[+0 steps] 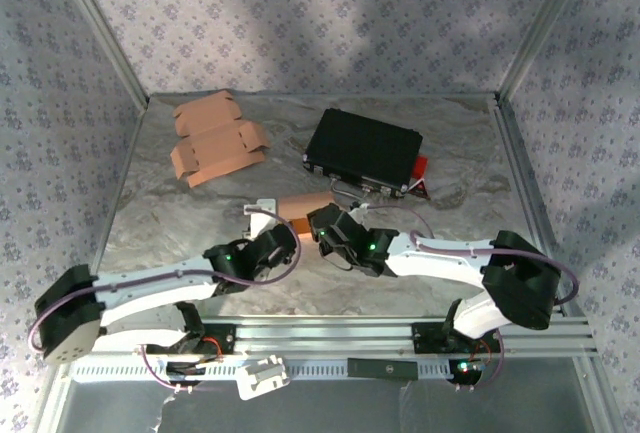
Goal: Fold the paper box
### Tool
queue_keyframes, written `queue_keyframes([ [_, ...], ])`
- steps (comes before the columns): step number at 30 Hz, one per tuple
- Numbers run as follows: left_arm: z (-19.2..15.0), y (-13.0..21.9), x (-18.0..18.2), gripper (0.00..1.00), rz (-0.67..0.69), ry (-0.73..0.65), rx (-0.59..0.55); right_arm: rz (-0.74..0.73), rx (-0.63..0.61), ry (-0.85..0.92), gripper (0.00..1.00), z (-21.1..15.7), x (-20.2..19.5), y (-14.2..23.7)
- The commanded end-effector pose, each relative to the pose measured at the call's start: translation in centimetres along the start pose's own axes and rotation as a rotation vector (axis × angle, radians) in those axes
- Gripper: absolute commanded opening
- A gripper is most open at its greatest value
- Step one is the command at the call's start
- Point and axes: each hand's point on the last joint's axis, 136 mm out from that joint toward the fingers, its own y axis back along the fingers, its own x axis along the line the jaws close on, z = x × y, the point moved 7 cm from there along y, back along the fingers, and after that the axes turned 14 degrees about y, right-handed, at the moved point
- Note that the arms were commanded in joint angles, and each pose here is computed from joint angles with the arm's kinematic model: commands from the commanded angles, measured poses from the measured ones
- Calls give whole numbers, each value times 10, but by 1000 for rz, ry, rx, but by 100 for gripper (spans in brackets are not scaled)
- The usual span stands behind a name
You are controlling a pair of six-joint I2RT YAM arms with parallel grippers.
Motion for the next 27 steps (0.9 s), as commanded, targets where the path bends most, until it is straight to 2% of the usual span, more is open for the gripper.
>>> queue_keyframes([
  [1,19,27,-2,47,-13,31,7,-22,8,10,0,2,-9,1],
  [3,26,39,-5,47,-46,51,39,-26,11,8,0,3,-12,1],
  [6,37,49,-4,54,-46,74,53,-37,20,15,0,2,-14,0],
  [8,42,49,-5,54,-39,79,80,-50,25,24,0,1,-18,-2],
  [17,36,2,14,52,-53,241,304,-98,54,53,0,-1,-38,-8],
  [27,19,-38,26,45,-38,281,409,-174,62,70,1,0,-67,-14],
])
